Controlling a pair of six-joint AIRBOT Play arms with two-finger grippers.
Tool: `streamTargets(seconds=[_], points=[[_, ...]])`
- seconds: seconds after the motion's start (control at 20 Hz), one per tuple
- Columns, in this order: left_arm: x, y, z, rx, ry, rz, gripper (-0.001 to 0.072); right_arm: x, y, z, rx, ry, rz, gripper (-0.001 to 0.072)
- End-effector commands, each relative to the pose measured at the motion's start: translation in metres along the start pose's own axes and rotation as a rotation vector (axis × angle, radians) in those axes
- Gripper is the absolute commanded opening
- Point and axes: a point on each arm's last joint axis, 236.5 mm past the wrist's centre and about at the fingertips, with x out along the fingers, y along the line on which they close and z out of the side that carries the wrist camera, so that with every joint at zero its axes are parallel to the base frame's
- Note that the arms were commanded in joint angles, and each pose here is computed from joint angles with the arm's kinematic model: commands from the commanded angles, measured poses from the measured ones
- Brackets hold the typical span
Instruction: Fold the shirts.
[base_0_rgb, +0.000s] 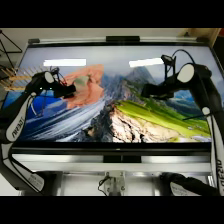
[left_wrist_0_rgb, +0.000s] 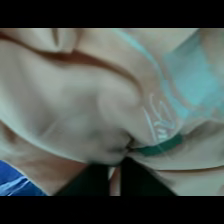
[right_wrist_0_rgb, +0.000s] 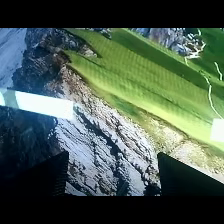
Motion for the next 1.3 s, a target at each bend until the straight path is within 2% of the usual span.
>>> streamTargets(seconds=[0.0, 0.15, 0.3, 0.5, 0.65, 0.7, 0.8, 0.9, 1.1, 1.25], points=[[-0.007, -0.031, 0.019, 0.012, -0.056, -0.121, 0.0029, 0.0, 0.002, 0.004, 0.001, -0.018, 0.006, 0.0663], [-0.073, -0.083, 0.035, 0.231, -0.154, -0.183, 0.0027, -0.003, -0.006, -0.004, -0.015, 0.017, -0.029, 0.0662], [-0.206, -0.168, 0.04, 0.483, -0.403, -0.27, 0.0026, -0.032, -0.017, -0.008, -0.066, -0.012, -0.098, 0.0662], [-0.422, -0.263, -0.025, 0.678, -0.777, -0.49, 0.0027, -0.125, -0.028, 0.0, -0.136, -0.251, -0.222, 0.0663], [-0.514, -0.268, -0.081, 0.727, -0.913, -0.582, 0.0027, -0.205, -0.034, -0.012, -0.166, -0.446, -0.303, 0.0663], [-0.518, -0.254, -0.089, 0.689, -0.883, -0.553, 0.0027, -0.225, -0.034, -0.019, -0.169, -0.495, -0.312, 0.0663], [-0.489, -0.214, -0.096, 0.618, -0.748, -0.397, 0.0027, -0.254, -0.029, -0.035, -0.168, -0.562, -0.301, 0.0663], [-0.442, -0.18, -0.104, 0.593, -0.58, -0.245, 0.0027, -0.254, -0.025, -0.053, -0.129, -0.528, -0.265, 0.0663], [-0.317, -0.149, -0.144, 0.58, -0.252, -0.13, 0.0027, -0.161, 0.0, -0.106, -0.069, -0.204, -0.067, 0.0663], [-0.23, -0.127, -0.182, 0.592, -0.082, -0.071, 0.0027, -0.05, 0.014, -0.158, 0.071, 0.0, 0.128, 0.0663]])
